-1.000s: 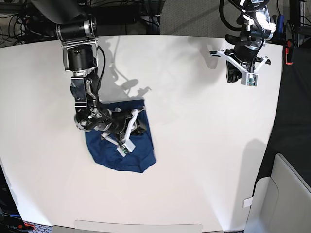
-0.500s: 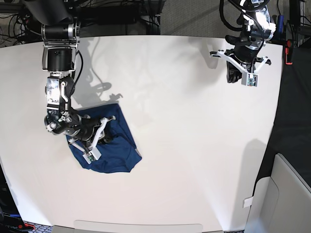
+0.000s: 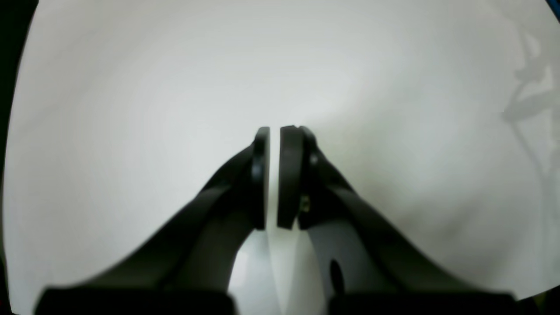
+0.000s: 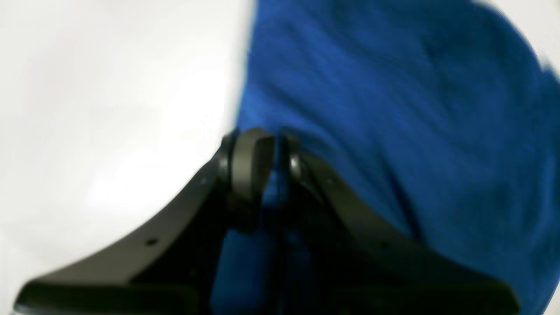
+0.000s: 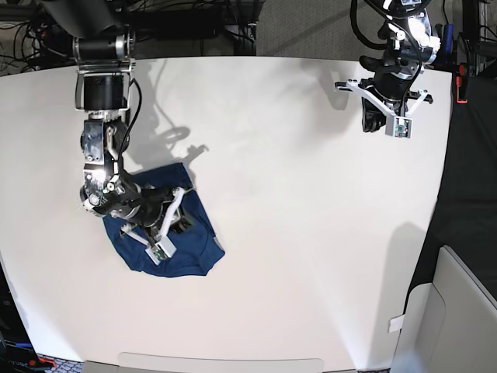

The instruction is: Fold the T-shirt properly

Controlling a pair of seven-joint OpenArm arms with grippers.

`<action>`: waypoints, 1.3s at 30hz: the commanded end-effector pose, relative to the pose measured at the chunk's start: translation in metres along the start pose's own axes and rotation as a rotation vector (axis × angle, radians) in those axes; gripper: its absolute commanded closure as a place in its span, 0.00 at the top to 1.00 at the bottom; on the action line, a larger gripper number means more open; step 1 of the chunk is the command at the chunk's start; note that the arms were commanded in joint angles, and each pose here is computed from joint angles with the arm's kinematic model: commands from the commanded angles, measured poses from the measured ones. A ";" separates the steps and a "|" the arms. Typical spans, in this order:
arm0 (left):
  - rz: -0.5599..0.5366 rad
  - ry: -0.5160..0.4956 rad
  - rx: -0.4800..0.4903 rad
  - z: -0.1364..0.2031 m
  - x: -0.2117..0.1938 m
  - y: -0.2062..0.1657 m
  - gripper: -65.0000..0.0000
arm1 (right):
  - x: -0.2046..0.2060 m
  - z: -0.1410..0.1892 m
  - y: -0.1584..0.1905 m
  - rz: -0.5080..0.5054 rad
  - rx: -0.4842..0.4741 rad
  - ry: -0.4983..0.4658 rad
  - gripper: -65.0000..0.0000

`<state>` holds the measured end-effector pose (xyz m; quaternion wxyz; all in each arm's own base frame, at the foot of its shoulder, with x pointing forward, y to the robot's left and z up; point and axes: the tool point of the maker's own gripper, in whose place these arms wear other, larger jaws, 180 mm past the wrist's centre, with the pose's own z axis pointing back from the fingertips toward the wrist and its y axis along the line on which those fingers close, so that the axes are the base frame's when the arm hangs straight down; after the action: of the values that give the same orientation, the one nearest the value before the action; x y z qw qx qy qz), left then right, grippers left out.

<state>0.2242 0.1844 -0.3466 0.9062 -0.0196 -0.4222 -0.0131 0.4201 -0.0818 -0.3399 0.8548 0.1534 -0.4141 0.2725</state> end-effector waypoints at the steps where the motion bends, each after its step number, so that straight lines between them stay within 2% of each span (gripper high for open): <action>1: -0.005 -0.025 0.001 0.004 0.005 0.001 0.05 | 0.052 0.019 -0.010 0.063 -0.034 -0.139 0.11; 5: -0.004 -0.021 -0.001 0.005 0.003 0.000 0.05 | 0.085 0.046 -0.012 0.153 -0.093 -0.189 0.11; 9: -0.003 -0.021 0.002 0.005 0.003 0.002 0.05 | 0.081 0.077 -0.051 0.157 -0.202 -0.191 0.11; 13: -0.005 -0.022 0.003 0.005 0.004 0.002 0.05 | 0.059 0.105 -0.094 0.165 -0.300 -0.127 0.11; 15: -0.005 -0.025 0.003 0.005 0.005 0.002 0.05 | 0.048 0.113 -0.103 0.165 -0.323 -0.099 0.11; 17: -0.007 -0.027 -0.005 0.004 0.005 -0.001 0.05 | 0.030 0.115 -0.107 0.161 -0.330 -0.056 0.11; 20: -0.005 -0.028 -0.007 0.004 0.006 -0.002 0.05 | -0.008 0.106 -0.113 0.151 -0.351 0.060 0.11; 22: -0.005 -0.028 -0.007 0.004 0.006 -0.002 0.05 | -0.037 0.093 -0.109 0.132 -0.344 0.124 0.11; 27: -0.005 -0.028 -0.007 0.004 0.006 -0.002 0.05 | -0.083 0.069 -0.095 0.078 -0.300 0.204 0.11; 32: -0.003 -0.024 0.002 0.005 0.004 0.002 0.05 | -0.120 0.075 -0.086 0.055 -0.290 0.347 0.11; 39: -0.005 -0.024 0.003 0.005 0.004 0.002 0.05 | -0.122 0.106 -0.070 0.131 -0.339 0.433 0.11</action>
<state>0.2185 0.1860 -0.3496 0.9091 -0.0180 -0.4161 -0.0115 0.3225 -0.2300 -0.3886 0.9248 -0.0729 -0.2488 0.2784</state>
